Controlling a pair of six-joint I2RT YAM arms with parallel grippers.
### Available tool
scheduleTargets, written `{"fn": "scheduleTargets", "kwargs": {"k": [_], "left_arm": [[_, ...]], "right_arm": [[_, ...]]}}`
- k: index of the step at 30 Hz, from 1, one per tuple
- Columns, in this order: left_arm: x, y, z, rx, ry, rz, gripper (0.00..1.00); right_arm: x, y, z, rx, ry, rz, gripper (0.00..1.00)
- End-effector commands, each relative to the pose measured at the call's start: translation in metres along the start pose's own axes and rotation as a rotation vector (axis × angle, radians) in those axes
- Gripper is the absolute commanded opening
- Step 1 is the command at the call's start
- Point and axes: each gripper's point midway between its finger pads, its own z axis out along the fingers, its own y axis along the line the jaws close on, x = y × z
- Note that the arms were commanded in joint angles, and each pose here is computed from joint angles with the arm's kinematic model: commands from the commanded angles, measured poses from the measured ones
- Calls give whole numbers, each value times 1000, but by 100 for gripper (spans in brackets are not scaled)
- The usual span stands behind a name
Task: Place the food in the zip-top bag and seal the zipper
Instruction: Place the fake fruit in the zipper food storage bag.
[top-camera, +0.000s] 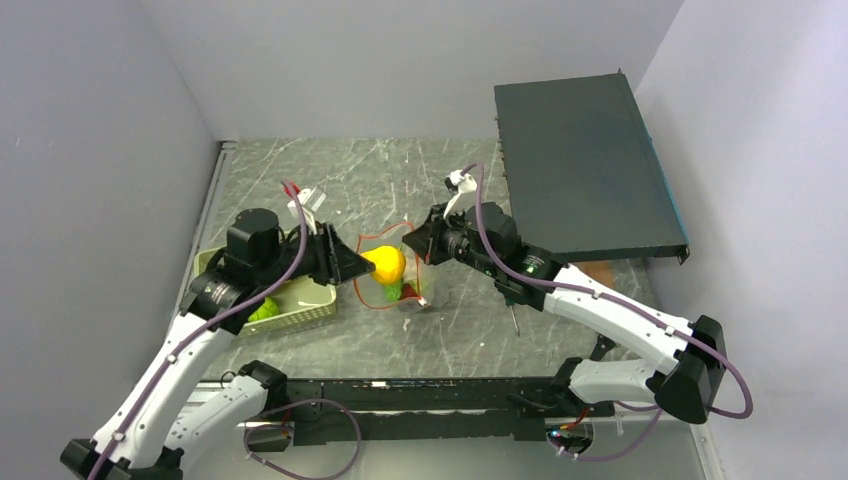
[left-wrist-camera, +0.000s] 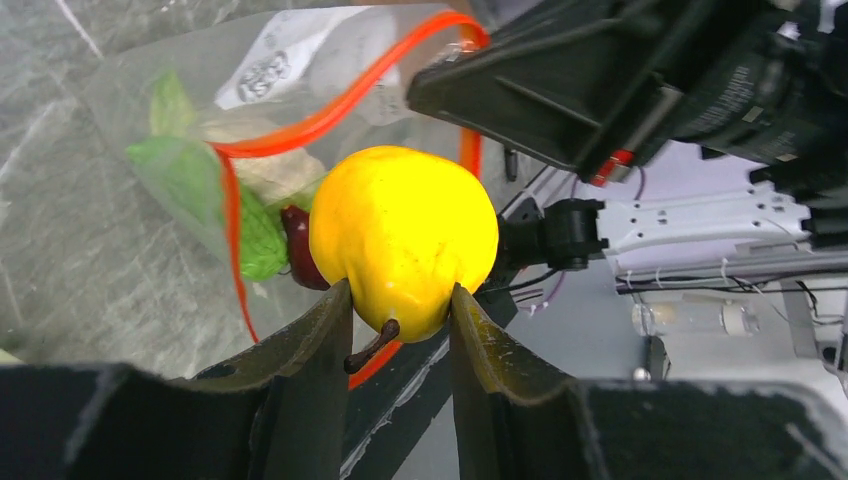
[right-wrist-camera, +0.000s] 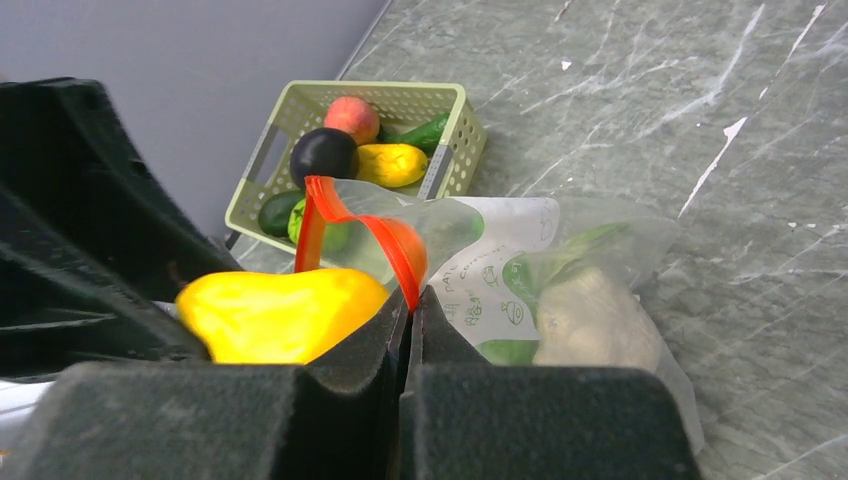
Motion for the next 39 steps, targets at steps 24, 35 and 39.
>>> {"fn": "scheduleTargets", "kwargs": {"k": [24, 35, 39], "left_arm": [[2, 43, 93, -186, -29, -234, 19], [2, 42, 102, -158, -4, -209, 60], [-3, 31, 91, -130, -13, -150, 69]], "right_arm": [[-32, 27, -19, -116, -115, 36, 0], [-30, 22, -21, -97, -114, 24, 0], [-31, 22, -19, -96, -115, 17, 0]]}}
